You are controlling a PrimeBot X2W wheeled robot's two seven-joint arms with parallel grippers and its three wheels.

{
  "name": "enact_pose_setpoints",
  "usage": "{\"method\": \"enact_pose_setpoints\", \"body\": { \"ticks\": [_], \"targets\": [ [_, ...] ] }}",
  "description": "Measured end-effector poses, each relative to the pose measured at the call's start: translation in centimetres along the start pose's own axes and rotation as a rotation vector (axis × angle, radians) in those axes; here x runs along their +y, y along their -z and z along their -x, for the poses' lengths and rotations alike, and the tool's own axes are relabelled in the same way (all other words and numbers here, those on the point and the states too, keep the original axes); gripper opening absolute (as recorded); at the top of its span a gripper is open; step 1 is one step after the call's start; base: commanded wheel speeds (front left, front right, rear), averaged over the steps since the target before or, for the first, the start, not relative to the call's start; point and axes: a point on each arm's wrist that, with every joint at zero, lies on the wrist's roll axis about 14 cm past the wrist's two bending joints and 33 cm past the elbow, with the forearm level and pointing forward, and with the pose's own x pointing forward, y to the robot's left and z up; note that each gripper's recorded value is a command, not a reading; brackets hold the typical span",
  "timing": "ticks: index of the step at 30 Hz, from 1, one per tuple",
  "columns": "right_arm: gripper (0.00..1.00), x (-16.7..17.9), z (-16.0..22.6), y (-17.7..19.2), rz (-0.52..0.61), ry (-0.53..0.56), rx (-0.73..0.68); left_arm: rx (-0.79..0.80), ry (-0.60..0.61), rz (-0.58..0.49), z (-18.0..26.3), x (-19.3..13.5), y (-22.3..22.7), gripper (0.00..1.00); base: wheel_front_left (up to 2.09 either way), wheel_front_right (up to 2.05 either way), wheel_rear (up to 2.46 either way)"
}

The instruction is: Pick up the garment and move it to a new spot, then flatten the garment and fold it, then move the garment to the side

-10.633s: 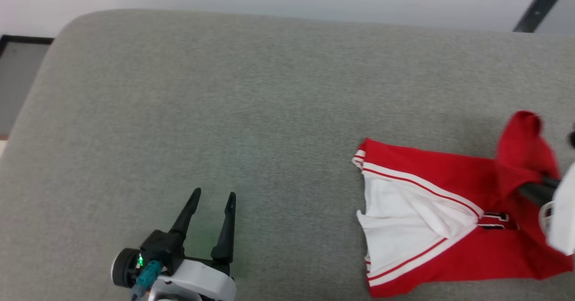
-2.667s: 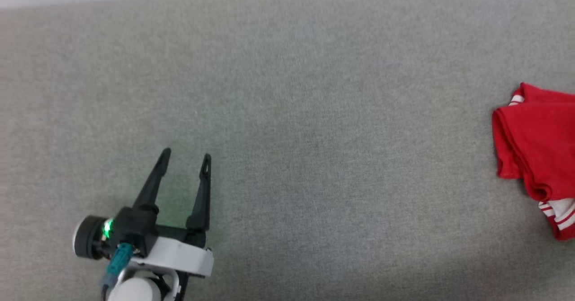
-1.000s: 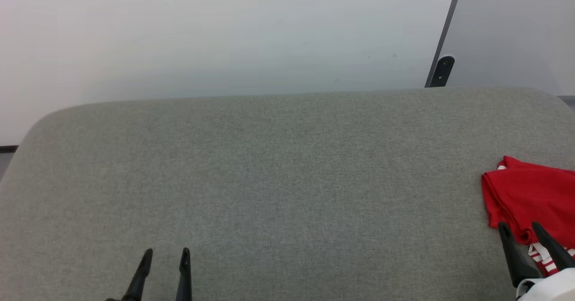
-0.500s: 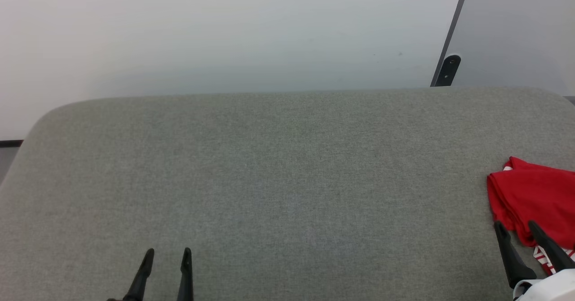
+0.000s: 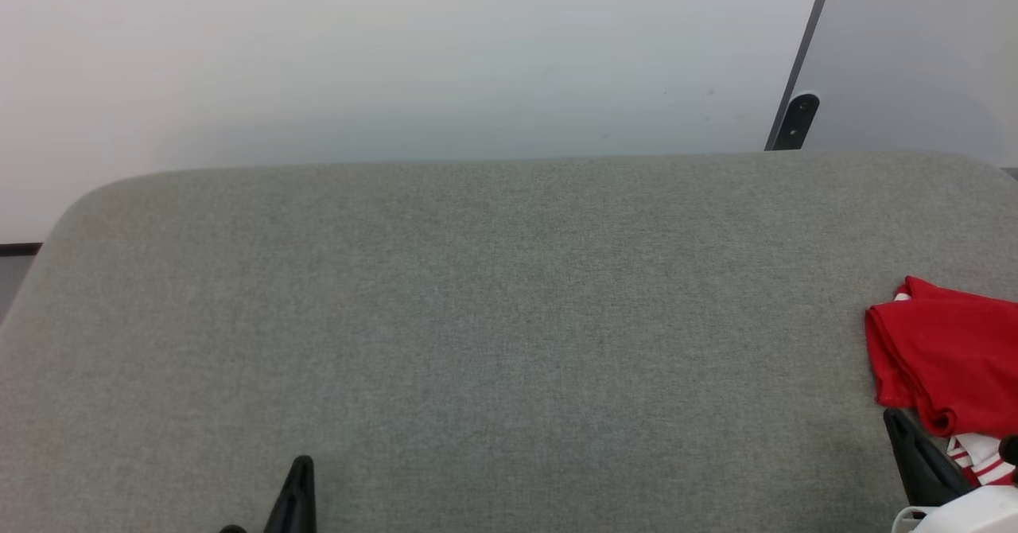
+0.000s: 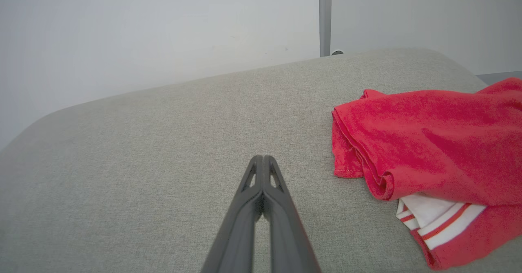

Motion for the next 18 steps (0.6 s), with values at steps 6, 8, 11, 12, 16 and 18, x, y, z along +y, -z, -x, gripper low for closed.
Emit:
{"method": "enact_pose_setpoints", "body": {
  "ticks": [6, 8, 11, 12, 16, 18],
  "targets": [
    [0.00, 0.3, -0.2, 0.3, -0.115, -0.010, -0.003, 0.028, -0.031, 0.112, -0.2, 0.7, 0.4, 0.00, 0.00, 0.00, 0.00],
    [0.00, 0.3, -0.3, 0.4, -0.145, -0.011, -0.003, 0.033, -0.036, 0.151, -0.4, 0.8, 0.5, 0.00, 0.00, 0.00, 0.00],
    [0.00, 0.5, -0.5, 0.4, -0.202, -0.016, -0.008, 0.038, -0.050, 0.203, -0.7, 1.0, 0.5, 0.00, 0.00, 0.00, 0.00],
    [0.00, 0.5, -0.5, 0.4, -0.213, -0.018, -0.011, 0.039, -0.053, 0.220, -0.7, 1.1, 0.5, 0.00, 0.00, 0.00, 0.00],
    [0.00, 0.7, -0.8, 0.2, -0.278, -0.026, -0.023, 0.043, -0.065, 0.289, -1.1, 1.3, 0.5, 0.00, 0.00, 0.00, 0.00],
    [0.00, 0.7, -0.9, 0.3, -0.311, -0.027, -0.022, 0.050, -0.071, 0.322, -1.2, 1.4, 0.6, 0.00, 0.00, 0.00, 0.00]
  ]
}}
